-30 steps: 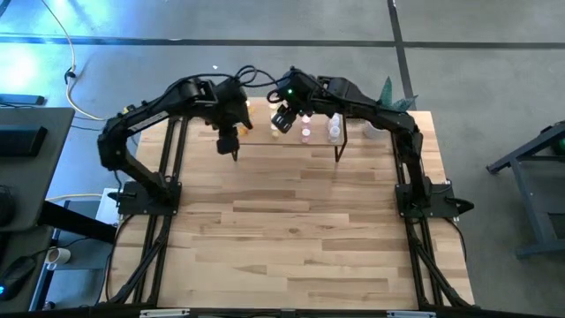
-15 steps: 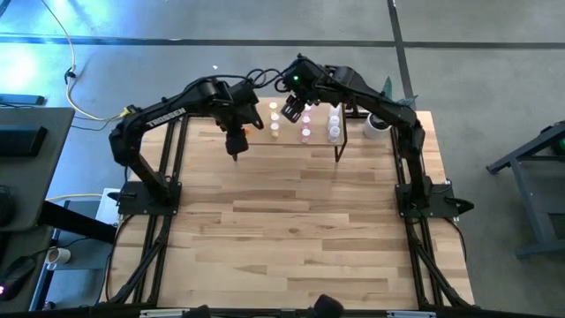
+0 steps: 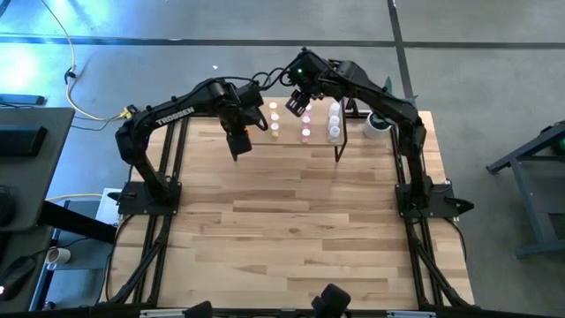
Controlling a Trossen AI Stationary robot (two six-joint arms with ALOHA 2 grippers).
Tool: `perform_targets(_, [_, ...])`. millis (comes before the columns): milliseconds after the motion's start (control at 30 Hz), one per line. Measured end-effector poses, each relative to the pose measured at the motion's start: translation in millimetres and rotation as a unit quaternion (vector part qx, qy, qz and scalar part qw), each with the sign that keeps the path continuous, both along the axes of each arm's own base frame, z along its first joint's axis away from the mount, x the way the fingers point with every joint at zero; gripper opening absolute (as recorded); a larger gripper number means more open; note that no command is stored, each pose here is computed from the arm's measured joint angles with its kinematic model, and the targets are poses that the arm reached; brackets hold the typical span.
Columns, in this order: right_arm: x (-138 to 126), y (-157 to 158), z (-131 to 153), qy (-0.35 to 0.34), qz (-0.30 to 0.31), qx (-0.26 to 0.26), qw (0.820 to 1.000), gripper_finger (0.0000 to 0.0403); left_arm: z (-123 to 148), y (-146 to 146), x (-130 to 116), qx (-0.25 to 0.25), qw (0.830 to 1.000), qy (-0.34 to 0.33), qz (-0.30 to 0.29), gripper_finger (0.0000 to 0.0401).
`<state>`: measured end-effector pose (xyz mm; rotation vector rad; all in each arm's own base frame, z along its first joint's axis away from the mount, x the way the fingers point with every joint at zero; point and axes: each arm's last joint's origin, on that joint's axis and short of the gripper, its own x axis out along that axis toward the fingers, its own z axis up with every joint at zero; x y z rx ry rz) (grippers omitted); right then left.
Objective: Pick and place medicine bottles onto shelf by color
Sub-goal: Put the orange pill bottle on the shelf aligned with other orange pill bottles
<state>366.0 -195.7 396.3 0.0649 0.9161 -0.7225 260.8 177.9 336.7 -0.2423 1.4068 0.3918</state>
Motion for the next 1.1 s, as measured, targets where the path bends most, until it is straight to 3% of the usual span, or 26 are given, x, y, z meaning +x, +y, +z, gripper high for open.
perform_targets(633, [-2, -3, -1, 0.004, -0.004, 0.003, 1.0, 0.0197, 1, 12, -4, -0.013, 0.999, -0.033, 0.041, 0.0115])
perform_targets(1100, [-1, -3, -1, 0.0, -0.004, 0.001, 1.0, 0.0197, -4, 13, -3, -0.014, 0.999, -0.015, 0.043, 0.0115])
